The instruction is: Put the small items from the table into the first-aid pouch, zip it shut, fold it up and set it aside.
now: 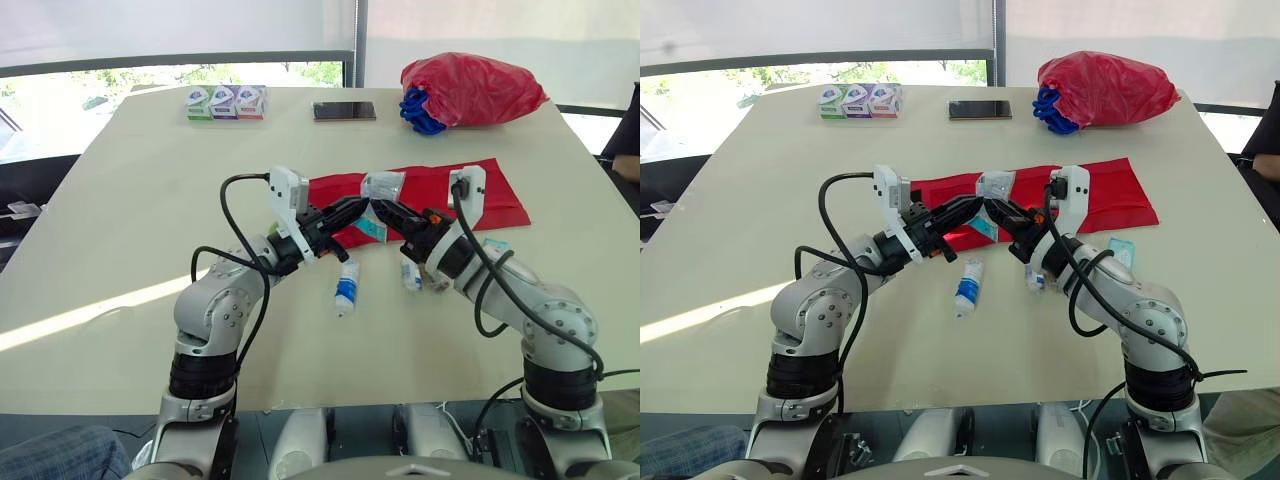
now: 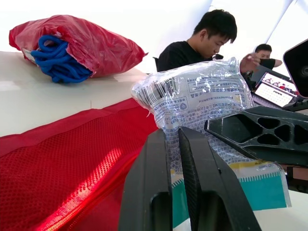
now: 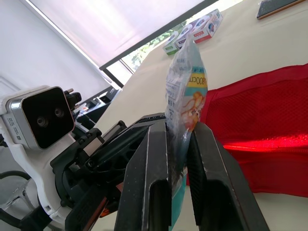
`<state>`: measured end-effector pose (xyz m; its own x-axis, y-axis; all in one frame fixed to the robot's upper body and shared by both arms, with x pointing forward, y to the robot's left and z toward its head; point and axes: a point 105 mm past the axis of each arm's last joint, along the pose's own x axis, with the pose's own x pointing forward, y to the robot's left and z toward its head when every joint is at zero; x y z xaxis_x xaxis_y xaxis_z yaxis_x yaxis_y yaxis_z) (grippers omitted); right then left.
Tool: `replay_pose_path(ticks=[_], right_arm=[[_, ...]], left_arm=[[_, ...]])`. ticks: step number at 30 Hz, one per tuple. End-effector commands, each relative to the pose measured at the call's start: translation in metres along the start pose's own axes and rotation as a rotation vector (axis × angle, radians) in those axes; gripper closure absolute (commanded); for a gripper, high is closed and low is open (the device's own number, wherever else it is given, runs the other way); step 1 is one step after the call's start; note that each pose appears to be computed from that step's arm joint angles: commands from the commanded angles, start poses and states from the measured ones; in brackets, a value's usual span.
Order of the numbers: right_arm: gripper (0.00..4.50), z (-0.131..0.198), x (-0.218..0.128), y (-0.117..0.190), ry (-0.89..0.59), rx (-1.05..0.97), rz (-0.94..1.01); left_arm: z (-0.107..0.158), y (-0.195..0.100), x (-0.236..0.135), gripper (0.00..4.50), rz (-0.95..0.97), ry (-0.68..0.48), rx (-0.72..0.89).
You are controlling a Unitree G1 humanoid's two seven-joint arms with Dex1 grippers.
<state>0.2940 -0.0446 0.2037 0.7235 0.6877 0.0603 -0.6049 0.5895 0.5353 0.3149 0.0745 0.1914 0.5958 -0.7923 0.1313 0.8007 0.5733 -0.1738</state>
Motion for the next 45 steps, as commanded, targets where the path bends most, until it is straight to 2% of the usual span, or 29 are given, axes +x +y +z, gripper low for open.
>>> replay_pose_path(ticks=[1, 5, 8, 12, 16, 23, 27, 29, 32, 40, 41, 45], right_arm=[[4.5, 0.014, -0.008, -0.002, -0.05, -0.034, -0.01], [4.5, 0.014, -0.02, -0.01, -0.05, -0.036, -0.026], [4.5, 0.01, -0.031, -0.017, -0.037, -0.037, -0.05], [4.5, 0.008, -0.044, -0.027, -0.034, -0.043, -0.092], [4.5, 0.007, -0.048, -0.032, -0.038, -0.056, -0.121], [4.5, 0.006, -0.048, -0.032, -0.041, -0.065, -0.131], [4.5, 0.006, -0.047, -0.031, -0.04, -0.074, -0.128], [4.5, 0.005, -0.047, -0.029, -0.038, -0.08, -0.121], [4.5, 0.008, -0.046, -0.022, -0.048, -0.087, -0.079], [4.5, -0.005, -0.041, -0.008, 0.019, -0.032, 0.032], [4.5, -0.009, -0.04, -0.006, 0.038, -0.016, 0.052], [4.5, -0.019, -0.035, -0.006, 0.084, 0.013, 0.072]], left_arm=[[0.008, -0.002, -0.006, 3.26, -0.026, 0.002, 0.038], [0.011, 0.018, -0.013, 1.46, 0.038, 0.021, 0.105], [0.008, 0.043, -0.019, 0.06, 0.134, 0.086, 0.249], [-0.006, 0.077, -0.025, 0.06, 0.241, 0.237, 0.52], [-0.024, 0.084, -0.02, 0.06, 0.194, 0.359, 0.766], [-0.055, 0.098, -0.011, 0.06, 0.192, 0.474, 0.9], [-0.058, 0.109, -0.007, 0.06, 0.202, 0.511, 0.986], [-0.054, 0.113, -0.006, 0.06, 0.222, 0.496, 0.963], [-0.049, 0.111, -0.001, 0.78, 0.214, 0.456, 0.888], [-0.049, 0.097, -0.003, 4.18, 0.119, 0.42, 0.739], [-0.049, 0.098, -0.004, 4.44, 0.114, 0.424, 0.733], [-0.045, 0.103, -0.006, 4.44, 0.108, 0.442, 0.769]])
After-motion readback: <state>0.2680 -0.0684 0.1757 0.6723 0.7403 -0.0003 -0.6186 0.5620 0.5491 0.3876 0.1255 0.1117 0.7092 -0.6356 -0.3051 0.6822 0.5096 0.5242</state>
